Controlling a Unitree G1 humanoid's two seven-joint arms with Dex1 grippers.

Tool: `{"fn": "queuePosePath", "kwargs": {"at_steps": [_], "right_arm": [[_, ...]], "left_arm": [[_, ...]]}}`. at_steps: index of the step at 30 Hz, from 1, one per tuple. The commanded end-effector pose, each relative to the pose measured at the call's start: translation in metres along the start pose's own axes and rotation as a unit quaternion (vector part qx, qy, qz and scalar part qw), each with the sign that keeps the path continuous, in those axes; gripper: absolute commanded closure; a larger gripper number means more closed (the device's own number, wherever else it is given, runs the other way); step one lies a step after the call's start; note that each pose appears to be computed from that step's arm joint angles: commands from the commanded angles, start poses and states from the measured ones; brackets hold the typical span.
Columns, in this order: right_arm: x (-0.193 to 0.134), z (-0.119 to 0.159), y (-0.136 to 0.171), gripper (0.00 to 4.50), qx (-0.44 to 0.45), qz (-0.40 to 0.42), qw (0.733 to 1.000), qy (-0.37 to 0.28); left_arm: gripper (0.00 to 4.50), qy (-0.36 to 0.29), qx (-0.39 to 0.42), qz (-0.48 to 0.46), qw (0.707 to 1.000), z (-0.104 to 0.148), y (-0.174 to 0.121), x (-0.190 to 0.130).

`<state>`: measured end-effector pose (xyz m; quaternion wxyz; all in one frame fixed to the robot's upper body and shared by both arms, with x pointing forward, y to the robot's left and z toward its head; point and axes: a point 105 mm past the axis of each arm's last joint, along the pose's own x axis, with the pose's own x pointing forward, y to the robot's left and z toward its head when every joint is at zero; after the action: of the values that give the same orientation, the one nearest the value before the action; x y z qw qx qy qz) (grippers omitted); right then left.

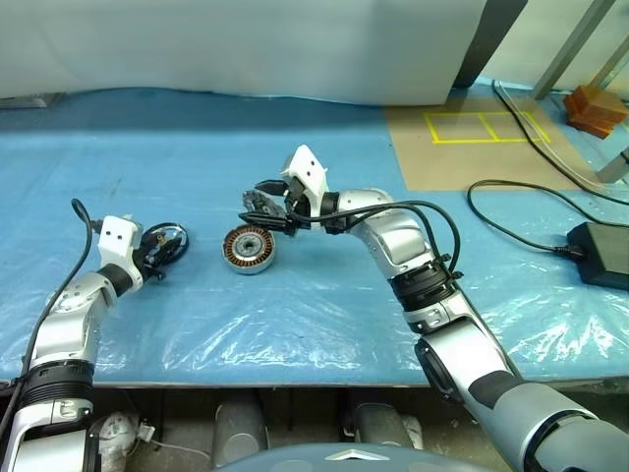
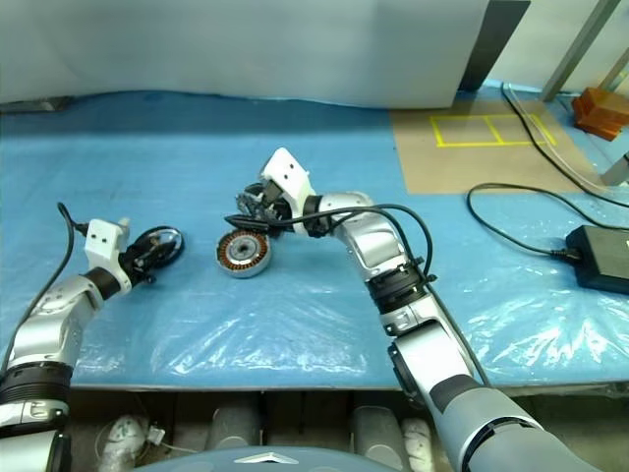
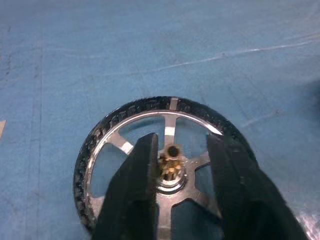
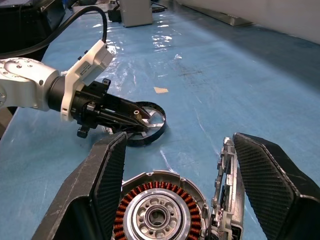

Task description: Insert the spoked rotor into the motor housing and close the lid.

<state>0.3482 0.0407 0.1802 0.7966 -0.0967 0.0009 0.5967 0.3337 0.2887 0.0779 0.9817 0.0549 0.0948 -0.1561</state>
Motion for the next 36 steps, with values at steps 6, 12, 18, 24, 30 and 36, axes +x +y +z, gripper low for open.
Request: {"fn": "queuePosePath", "kwargs": {"at_steps": [6, 12, 18, 24, 30, 36], "right_arm": [[0.001, 0.010, 0.005, 0.94, -0.010, 0.007, 1.000, -0.017], [0.001, 0.010, 0.005, 0.94, -0.012, 0.007, 1.000, -0.017], [-0.001, 0.013, 0.004, 0.94, -0.015, 0.008, 1.000, -0.025], [-0.009, 0.016, 0.010, 0.94, -0.014, 0.047, 0.998, -0.031], [-0.026, 0.025, 0.019, 0.94, -0.009, 0.116, 0.993, -0.026], [-0.027, 0.023, 0.013, 0.94, -0.010, 0.086, 0.996, -0.029]], "left_arm": [[4.39, 0.006, 0.014, -0.009, 1.000, -0.004, -0.005, 0.000], [4.39, -0.023, -0.007, -0.010, 1.000, 0.007, -0.007, 0.000], [4.39, -0.110, -0.208, -0.113, 0.965, 0.053, -0.046, -0.014], [4.39, -0.126, -0.345, -0.136, 0.920, 0.050, -0.059, -0.028], [4.39, -0.185, -0.438, -0.141, 0.868, 0.066, -0.059, -0.033], [4.39, -0.268, -0.477, -0.173, 0.819, 0.109, -0.079, -0.042]]}}
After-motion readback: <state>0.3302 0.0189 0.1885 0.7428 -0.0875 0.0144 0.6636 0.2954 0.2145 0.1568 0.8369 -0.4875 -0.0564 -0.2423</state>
